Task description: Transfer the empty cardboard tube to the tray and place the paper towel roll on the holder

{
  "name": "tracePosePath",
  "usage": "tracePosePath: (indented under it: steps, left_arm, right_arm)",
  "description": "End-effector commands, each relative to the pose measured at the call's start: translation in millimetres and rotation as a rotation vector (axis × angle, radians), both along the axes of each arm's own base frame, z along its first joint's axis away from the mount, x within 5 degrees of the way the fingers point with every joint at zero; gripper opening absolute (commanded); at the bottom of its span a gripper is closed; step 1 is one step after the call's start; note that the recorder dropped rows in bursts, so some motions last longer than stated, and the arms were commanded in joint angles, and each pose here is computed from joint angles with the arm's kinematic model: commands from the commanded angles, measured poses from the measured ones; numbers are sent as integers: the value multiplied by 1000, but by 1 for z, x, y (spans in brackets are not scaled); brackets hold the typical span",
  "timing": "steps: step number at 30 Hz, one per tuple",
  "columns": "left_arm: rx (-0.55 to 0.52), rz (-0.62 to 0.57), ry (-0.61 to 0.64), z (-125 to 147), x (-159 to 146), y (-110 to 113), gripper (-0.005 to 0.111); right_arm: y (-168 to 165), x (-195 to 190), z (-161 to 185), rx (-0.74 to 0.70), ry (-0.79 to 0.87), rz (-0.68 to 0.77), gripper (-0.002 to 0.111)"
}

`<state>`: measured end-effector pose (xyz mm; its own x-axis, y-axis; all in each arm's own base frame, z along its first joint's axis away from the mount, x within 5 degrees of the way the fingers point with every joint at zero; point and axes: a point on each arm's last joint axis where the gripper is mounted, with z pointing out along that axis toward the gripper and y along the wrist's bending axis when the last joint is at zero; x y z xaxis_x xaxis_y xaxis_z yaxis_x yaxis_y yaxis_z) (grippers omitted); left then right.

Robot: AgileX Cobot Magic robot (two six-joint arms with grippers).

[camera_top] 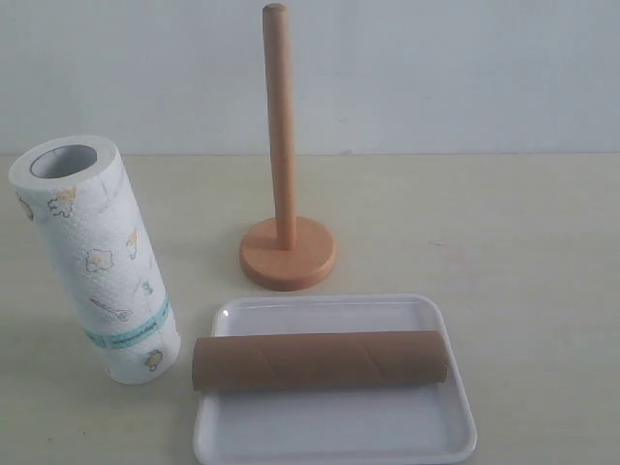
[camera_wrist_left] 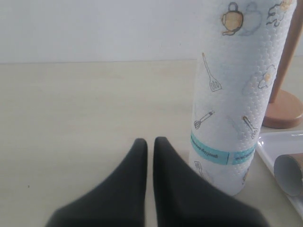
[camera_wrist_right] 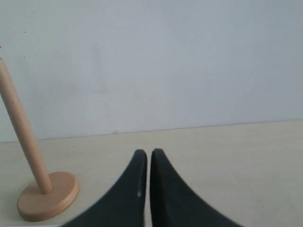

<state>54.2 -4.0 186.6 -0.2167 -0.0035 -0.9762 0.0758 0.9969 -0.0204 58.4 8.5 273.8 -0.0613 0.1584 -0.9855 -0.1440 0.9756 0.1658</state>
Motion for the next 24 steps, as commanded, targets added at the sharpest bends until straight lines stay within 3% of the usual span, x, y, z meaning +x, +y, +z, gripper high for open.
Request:
tracePosePath:
  steps: [1, 11, 18, 24]
  left_arm:
    - [-3, 2, 3, -1, 0, 0, 4]
    - [-3, 2, 3, -1, 0, 0, 4]
    - [-3, 2, 3, -1, 0, 0, 4]
    - [-3, 2, 3, -1, 0, 0, 4]
  right_arm:
    - [-3, -9, -15, 21, -46, -29, 3]
    - [-3, -2, -67, 59, -48, -55, 3]
    - [-3, -2, -66, 129, -49, -54, 3]
    - [-3, -3, -83, 14, 124, -58, 3]
